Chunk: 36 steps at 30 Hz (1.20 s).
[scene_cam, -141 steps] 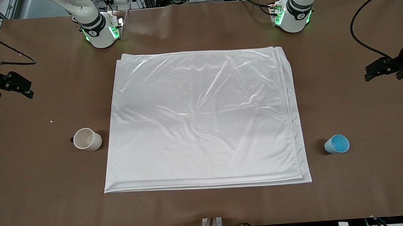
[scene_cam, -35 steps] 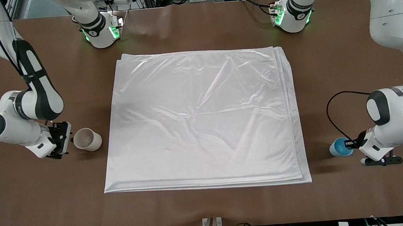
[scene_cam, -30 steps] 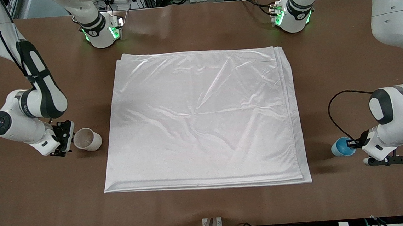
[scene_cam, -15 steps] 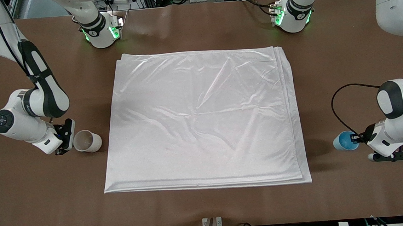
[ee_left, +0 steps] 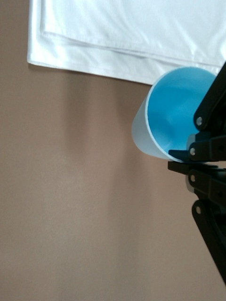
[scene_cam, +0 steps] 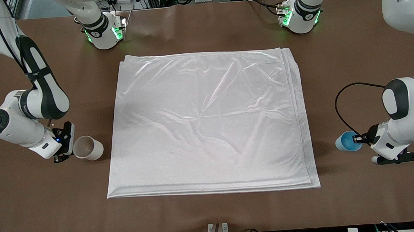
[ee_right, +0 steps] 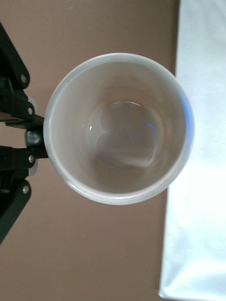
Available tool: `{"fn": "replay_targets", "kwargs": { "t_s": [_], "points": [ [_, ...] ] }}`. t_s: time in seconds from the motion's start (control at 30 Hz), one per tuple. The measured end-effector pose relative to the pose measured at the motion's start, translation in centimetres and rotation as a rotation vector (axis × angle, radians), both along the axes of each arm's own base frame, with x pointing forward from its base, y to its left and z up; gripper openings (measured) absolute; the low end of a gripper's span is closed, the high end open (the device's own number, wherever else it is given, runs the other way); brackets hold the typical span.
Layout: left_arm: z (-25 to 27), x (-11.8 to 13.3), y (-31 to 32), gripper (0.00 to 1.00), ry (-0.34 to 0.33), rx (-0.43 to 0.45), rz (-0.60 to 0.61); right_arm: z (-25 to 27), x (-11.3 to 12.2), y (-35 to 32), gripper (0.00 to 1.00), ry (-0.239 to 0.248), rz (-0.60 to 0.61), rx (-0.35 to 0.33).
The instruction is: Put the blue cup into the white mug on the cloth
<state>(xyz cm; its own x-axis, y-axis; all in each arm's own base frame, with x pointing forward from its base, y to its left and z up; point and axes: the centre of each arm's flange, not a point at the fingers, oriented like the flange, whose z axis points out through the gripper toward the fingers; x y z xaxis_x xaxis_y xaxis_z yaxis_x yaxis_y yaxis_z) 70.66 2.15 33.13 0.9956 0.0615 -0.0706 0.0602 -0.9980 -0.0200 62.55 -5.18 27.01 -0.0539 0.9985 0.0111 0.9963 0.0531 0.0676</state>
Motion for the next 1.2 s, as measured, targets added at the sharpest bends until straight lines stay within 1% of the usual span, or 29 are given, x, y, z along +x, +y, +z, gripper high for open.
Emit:
{"fn": "replay_targets", "kwargs": {
  "t_s": [0.2,0.3,0.4,0.63,0.8,0.9,1.1,1.2],
  "points": [
    [0.8,-0.1,-2.1,0.04,-0.002,-0.002,0.018,2.3,0.0,4.9,0.19,0.042,-0.031,0.027],
    [1.0,-0.2,-3.0,0.04,0.003,-0.001,0.025,3.4,0.0,7.6,0.19,0.043,-0.051,0.037],
    [1.1,-0.5,-3.7,0.04,0.02,0.0,0.038,4.1,-0.3,10.5,0.19,0.044,-0.072,0.045],
    [2.1,-0.9,-5.5,0.04,0.032,-0.007,0.065,4.3,-1.3,17.4,0.19,0.052,-0.126,0.053],
    [2.6,-1.3,-7.4,0.04,0.046,-0.016,0.089,4.3,-2.7,23.3,0.19,0.059,-0.175,0.056],
    [2.6,-1.5,-8.7,0.04,0.055,-0.022,0.107,4.3,-4.0,27.2,0.19,0.06,-0.197,0.053],
    [2.6,-1.8,-10.9,0.04,0.064,-0.033,0.137,4.2,-7.1,34.2,0.19,0.04,-0.231,0.027],
    [2.7,-2.0,-12.1,0.04,0.068,-0.039,0.154,3.8,-8.3,37.0,0.19,0.027,-0.239,0.025]
  ]
}}
